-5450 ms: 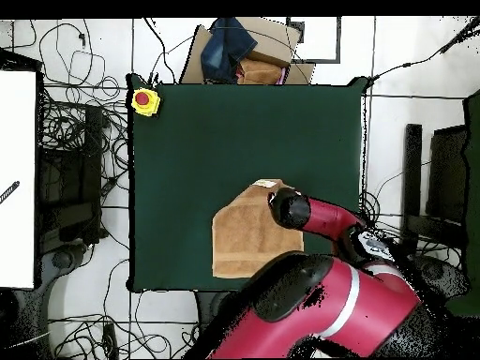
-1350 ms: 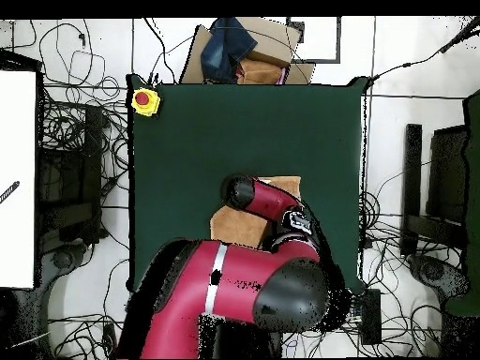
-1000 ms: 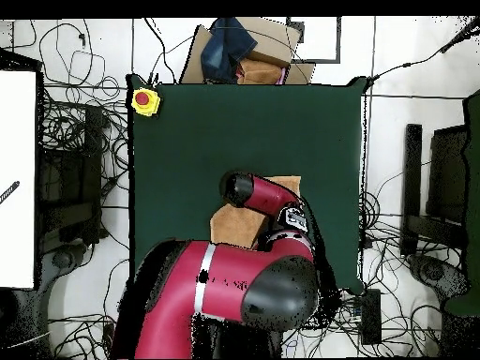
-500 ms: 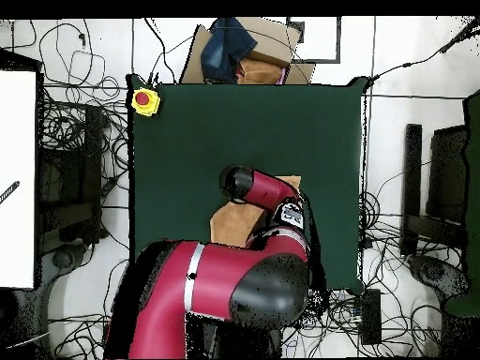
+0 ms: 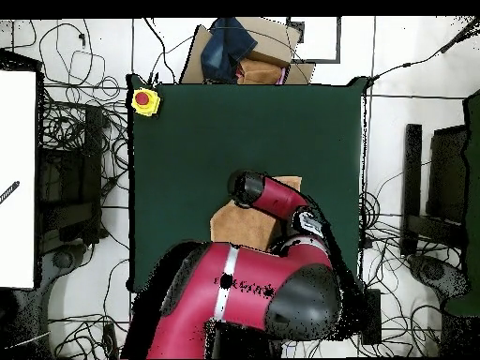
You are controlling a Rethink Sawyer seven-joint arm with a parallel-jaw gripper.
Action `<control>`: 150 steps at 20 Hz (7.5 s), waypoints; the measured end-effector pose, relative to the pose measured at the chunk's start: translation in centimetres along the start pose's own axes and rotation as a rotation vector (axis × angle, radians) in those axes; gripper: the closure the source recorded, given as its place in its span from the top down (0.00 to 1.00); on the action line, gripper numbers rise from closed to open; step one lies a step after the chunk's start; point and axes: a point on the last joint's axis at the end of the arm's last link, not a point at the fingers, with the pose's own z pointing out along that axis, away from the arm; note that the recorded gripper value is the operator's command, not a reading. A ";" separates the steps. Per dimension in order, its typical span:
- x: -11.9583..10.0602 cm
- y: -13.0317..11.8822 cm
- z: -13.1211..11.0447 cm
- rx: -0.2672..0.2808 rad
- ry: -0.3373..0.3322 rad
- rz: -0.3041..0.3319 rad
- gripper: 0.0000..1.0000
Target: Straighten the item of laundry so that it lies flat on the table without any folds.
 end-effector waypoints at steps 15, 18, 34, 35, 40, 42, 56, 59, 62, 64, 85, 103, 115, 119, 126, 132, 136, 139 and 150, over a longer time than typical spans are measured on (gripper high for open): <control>4.1 -1.4 -5.2 -0.046 -0.011 0.001 1.00; 4.1 -0.6 -3.1 -0.021 0.001 -0.032 1.00; 2.9 1.4 2.6 0.017 0.083 -0.129 1.00; 2.9 1.4 2.6 0.016 0.086 -0.129 1.00; 2.6 1.3 2.7 0.008 0.106 -0.129 1.00; 2.5 1.3 2.7 0.006 0.112 -0.129 1.00; 2.4 1.2 2.7 0.002 0.120 -0.128 1.00; 2.4 1.2 2.7 0.001 0.121 -0.127 1.00; 2.4 1.2 2.7 0.001 0.122 -0.127 1.00; 2.4 1.2 2.7 0.000 0.122 -0.126 1.00; 2.4 1.0 2.7 -0.009 0.125 -0.121 1.00; 6.0 -6.8 1.6 -0.015 0.079 -0.124 1.00; 6.3 -6.6 2.7 0.006 0.083 -0.165 1.00; 6.2 -6.3 2.7 0.024 0.088 -0.184 1.00; 6.3 -6.3 2.7 0.029 0.090 -0.191 1.00; 6.9 -6.6 2.6 0.044 0.093 -0.244 1.00; 7.4 -7.1 2.7 0.053 0.096 -0.271 1.00; 7.7 -7.6 2.6 0.060 0.098 -0.291 1.00; 10.1 -12.8 2.1 0.078 0.121 -0.303 1.00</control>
